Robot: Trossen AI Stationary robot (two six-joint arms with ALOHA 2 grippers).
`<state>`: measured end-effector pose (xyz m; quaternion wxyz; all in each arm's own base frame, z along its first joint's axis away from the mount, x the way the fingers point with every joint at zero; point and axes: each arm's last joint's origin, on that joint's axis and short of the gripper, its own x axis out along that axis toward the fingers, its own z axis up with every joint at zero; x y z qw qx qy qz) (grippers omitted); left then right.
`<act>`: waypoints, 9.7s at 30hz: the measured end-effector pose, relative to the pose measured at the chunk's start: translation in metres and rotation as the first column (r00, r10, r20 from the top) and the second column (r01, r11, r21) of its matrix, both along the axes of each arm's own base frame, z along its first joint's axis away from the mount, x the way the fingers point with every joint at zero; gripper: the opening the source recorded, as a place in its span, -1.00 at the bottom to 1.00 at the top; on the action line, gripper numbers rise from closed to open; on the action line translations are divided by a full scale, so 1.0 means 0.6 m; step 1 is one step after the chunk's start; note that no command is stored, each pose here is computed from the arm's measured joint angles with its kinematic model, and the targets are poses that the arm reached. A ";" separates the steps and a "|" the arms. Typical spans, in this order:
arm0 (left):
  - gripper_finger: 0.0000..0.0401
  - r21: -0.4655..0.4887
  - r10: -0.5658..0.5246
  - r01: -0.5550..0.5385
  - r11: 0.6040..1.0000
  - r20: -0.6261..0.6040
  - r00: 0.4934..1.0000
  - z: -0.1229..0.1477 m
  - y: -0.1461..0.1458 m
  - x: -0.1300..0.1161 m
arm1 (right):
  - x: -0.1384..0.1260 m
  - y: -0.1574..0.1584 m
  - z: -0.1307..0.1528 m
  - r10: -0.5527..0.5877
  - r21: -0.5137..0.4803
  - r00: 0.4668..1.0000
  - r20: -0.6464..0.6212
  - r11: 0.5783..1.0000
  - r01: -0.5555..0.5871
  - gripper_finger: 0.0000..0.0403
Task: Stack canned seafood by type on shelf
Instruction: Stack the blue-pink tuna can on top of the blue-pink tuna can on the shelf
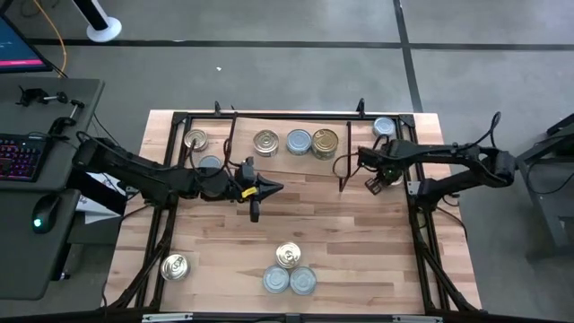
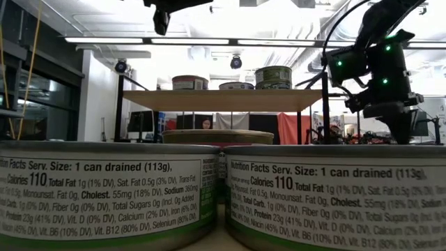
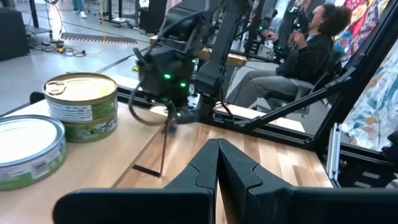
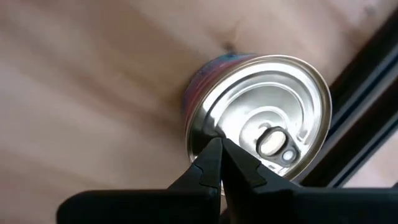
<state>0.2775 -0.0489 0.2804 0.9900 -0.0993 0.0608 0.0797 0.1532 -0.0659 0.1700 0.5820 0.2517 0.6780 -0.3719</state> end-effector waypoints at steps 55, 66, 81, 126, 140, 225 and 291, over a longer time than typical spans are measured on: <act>-1.00 0.040 -0.111 0.128 0.991 -0.288 0.951 -0.225 -0.042 0.094 | 0.254 0.273 0.074 0.524 -0.149 0.619 0.585 0.820 -0.553 -1.00; -1.00 0.231 -0.130 0.228 0.946 -0.372 0.919 -0.264 -0.037 0.150 | 0.175 0.242 -0.029 0.304 -0.053 0.706 0.640 0.934 -0.354 -1.00; -1.00 0.284 -0.136 0.294 0.913 -0.467 0.874 -0.273 -0.026 0.151 | 0.194 0.216 -0.038 0.300 -0.122 0.648 0.700 0.945 -0.305 -1.00; -1.00 0.196 -0.229 0.316 0.928 -0.368 0.901 -0.227 0.001 0.087 | 0.228 0.240 0.000 0.634 -0.318 0.423 0.647 0.729 -0.607 -1.00; -1.00 0.206 -0.242 0.360 0.910 -0.441 0.864 -0.250 0.000 0.082 | 0.243 0.229 -0.052 0.632 -0.280 0.505 0.588 0.745 -0.605 -1.00; -1.00 -0.101 0.080 -0.086 0.991 -0.064 0.995 -0.002 -0.111 -0.176 | 0.493 0.261 0.078 0.919 -0.344 -0.136 0.370 -0.001 -0.939 0.39; -1.00 -0.076 0.121 -0.124 0.989 -0.052 0.991 0.007 -0.086 -0.165 | 0.426 0.163 0.270 0.982 -0.679 0.180 0.059 0.172 -0.714 -0.17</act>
